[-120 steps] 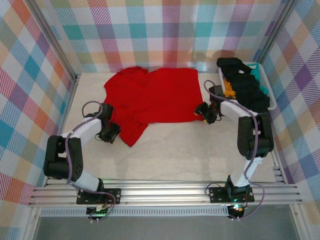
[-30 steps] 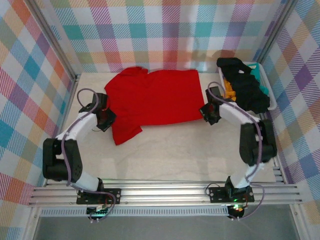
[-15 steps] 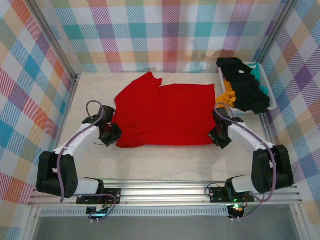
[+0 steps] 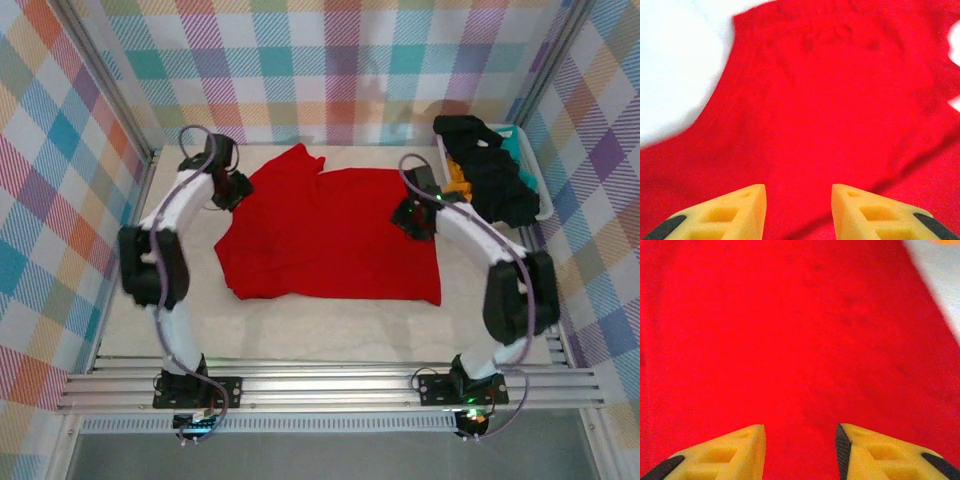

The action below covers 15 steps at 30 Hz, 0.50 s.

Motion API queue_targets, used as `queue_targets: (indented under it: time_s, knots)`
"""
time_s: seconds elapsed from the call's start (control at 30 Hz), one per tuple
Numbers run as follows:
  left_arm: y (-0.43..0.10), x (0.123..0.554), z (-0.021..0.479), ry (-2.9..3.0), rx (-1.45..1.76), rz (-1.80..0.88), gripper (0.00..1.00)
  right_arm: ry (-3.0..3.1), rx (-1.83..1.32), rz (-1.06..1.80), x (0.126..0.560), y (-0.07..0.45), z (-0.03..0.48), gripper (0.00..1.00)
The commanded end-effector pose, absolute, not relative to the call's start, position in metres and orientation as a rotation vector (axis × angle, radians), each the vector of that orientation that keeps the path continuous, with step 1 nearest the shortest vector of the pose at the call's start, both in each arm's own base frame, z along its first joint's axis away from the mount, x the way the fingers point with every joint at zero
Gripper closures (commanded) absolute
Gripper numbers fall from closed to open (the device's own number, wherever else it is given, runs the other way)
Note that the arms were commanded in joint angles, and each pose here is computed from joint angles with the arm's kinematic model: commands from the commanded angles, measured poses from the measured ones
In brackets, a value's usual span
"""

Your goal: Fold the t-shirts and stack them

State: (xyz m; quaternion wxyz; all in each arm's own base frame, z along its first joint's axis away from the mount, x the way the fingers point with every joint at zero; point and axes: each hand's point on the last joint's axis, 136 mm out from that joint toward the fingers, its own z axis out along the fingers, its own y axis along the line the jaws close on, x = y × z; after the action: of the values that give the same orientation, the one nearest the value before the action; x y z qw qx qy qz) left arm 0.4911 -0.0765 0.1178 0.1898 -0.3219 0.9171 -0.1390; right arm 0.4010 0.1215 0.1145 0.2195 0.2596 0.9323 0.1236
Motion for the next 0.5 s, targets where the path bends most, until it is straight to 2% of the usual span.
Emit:
queue_targets:
  time_s: [0.0, 0.2, 0.33, 0.47]
  knots:
    - [-0.081, 0.504, 0.077, 2.688, -0.925, -0.31, 0.61, 2.665, 0.585, 0.427, 0.428, 0.139, 0.093, 0.58]
    - [-0.076, 0.52, 0.019, 2.78, -1.004, -0.224, 0.61, 2.829, 0.697, 0.387, 0.448, 0.146, 0.048, 0.58]
    - [-0.033, 0.522, 0.001, 2.753, -1.13, -0.122, 0.61, 2.895, 0.754, 0.432, 0.45, 0.157, 0.021, 0.58]
    - [0.001, 0.538, -0.016, 2.741, -1.217, -0.186, 0.61, 2.929, 0.779, 0.542, 0.462, 0.175, 0.006, 0.57]
